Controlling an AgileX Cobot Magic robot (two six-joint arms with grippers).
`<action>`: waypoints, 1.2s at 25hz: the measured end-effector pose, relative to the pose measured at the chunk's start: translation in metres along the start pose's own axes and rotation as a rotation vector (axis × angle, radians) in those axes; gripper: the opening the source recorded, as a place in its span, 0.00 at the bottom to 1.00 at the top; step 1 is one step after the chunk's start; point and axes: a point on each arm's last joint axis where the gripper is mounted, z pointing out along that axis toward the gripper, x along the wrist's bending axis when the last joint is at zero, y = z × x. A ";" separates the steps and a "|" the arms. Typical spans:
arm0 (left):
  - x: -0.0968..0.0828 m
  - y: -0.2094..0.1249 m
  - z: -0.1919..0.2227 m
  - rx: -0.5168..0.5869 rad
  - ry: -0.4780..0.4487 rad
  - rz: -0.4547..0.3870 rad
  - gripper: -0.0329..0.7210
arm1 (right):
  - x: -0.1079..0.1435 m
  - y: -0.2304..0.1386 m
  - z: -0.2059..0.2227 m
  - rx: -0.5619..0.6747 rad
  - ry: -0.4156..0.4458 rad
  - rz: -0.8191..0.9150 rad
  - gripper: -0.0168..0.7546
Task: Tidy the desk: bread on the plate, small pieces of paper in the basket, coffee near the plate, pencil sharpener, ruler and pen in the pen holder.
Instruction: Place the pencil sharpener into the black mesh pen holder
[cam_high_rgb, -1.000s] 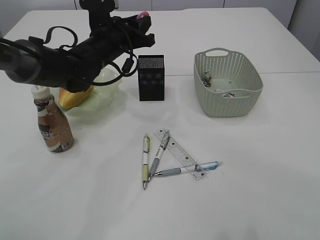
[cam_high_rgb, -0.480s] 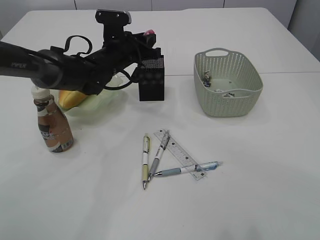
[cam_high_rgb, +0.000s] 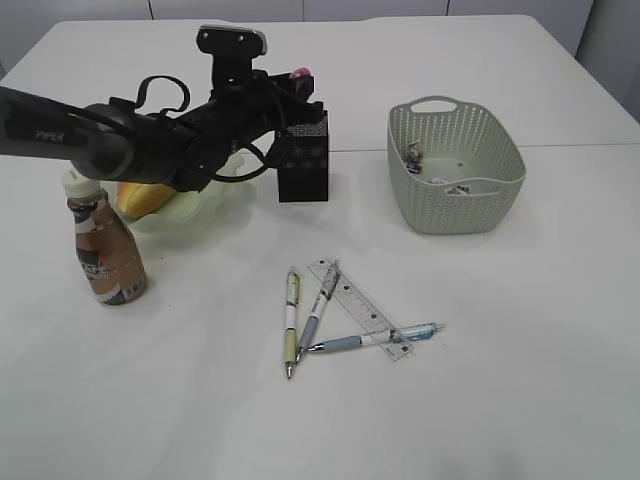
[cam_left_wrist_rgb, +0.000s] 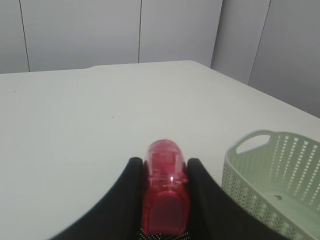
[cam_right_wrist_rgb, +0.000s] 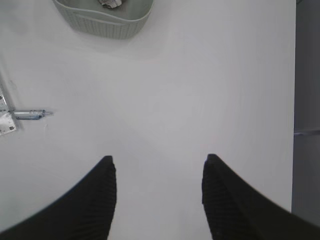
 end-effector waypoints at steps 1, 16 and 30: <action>0.000 0.000 0.000 0.000 0.000 0.000 0.25 | 0.000 0.000 0.000 0.000 0.000 0.000 0.58; 0.001 -0.010 0.001 0.022 -0.002 0.006 0.49 | 0.000 0.000 0.000 0.000 0.000 0.000 0.58; 0.000 0.018 -0.007 0.164 0.051 0.015 0.51 | 0.000 0.000 0.000 0.000 -0.001 -0.001 0.58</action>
